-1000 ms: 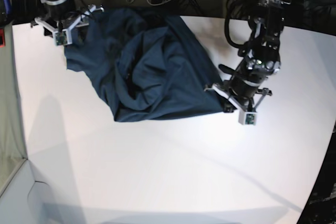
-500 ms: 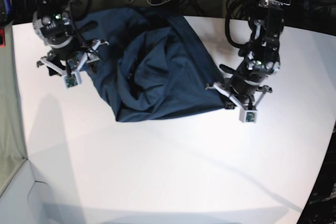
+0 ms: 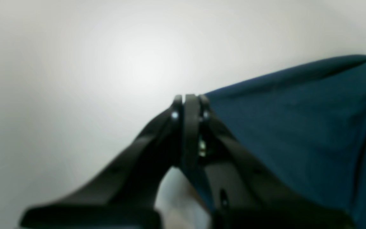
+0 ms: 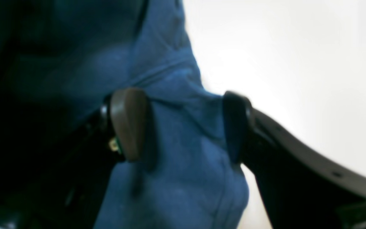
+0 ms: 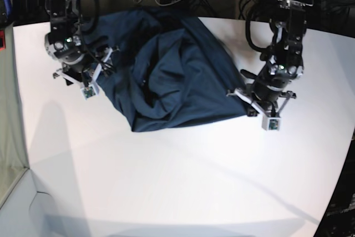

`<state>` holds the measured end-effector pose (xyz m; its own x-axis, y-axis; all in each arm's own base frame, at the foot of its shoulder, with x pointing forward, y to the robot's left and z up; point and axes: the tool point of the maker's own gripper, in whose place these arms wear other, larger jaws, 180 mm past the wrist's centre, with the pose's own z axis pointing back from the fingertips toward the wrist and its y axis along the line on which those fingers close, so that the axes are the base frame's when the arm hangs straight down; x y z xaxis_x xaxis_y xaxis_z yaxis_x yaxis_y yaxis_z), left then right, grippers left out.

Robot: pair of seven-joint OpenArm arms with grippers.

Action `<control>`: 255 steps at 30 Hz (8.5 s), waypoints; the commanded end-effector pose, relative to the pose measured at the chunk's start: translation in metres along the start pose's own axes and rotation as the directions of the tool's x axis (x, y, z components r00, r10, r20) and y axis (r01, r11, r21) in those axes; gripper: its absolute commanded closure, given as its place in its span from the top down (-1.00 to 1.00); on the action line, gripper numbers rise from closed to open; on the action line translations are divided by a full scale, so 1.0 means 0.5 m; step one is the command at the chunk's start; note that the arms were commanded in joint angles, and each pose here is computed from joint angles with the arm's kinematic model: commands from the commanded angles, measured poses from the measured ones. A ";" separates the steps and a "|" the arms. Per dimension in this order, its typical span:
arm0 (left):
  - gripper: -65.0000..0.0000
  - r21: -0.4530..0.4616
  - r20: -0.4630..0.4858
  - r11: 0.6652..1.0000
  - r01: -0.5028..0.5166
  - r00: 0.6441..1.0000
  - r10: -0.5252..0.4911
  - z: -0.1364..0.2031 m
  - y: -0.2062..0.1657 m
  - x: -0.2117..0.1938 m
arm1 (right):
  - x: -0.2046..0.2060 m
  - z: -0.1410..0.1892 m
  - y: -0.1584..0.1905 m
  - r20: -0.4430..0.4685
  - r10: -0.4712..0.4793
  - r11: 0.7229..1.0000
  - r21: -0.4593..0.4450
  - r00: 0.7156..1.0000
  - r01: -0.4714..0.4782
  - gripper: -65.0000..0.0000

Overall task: Layout the t-shirt on the table in an organized manner, then fold the t-shirt properly
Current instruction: 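Lift the shirt with both grippers and spread it across the table, then move the left gripper over the shirt and grasp a fold, then drag the grasped fold with the left gripper away from the right gripper, then release the shirt and raise both grippers above it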

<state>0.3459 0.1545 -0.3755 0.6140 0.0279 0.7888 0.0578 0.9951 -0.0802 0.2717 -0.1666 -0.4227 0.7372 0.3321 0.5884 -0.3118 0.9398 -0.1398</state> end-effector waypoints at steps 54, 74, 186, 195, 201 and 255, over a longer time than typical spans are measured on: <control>-0.98 0.272 0.726 0.960 -0.063 0.669 -0.162 0.356 0.198 0.547 | 0.485 0.297 -0.190 0.655 0.111 0.951 -0.288 0.748 0.111 -1.00; -0.98 0.224 0.652 0.967 -0.120 0.756 -0.057 0.212 0.240 0.588 | 0.592 0.158 -0.222 0.611 -0.012 0.978 -0.157 0.792 0.136 -1.00; -0.99 -0.236 0.339 0.958 0.165 0.938 -0.078 -0.034 -0.282 0.359 | 0.217 -0.063 -0.202 0.302 -0.152 0.972 -0.129 0.941 0.198 0.38; -0.99 -0.084 0.473 0.992 0.095 0.880 -0.044 -0.138 -0.165 0.594 | 0.205 -0.044 -0.190 0.312 -0.134 0.974 -0.135 0.941 0.184 0.38; -0.99 -0.013 0.471 0.999 0.037 0.882 -0.026 -0.214 -0.110 0.607 | 0.216 -0.003 -0.182 0.353 -0.096 0.976 -0.152 0.931 0.159 0.38; -0.19 0.197 0.232 0.980 0.006 0.971 -0.052 -0.007 0.145 0.085 | 0.202 0.090 0.177 0.416 -0.033 0.990 0.138 0.909 -0.027 0.38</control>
<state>0.3629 0.2235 -0.3763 0.4881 0.0109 0.8727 -0.0917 0.9950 0.0389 0.2849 -0.0537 -0.3529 0.4731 0.2531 0.8439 -0.4135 0.9096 -0.0410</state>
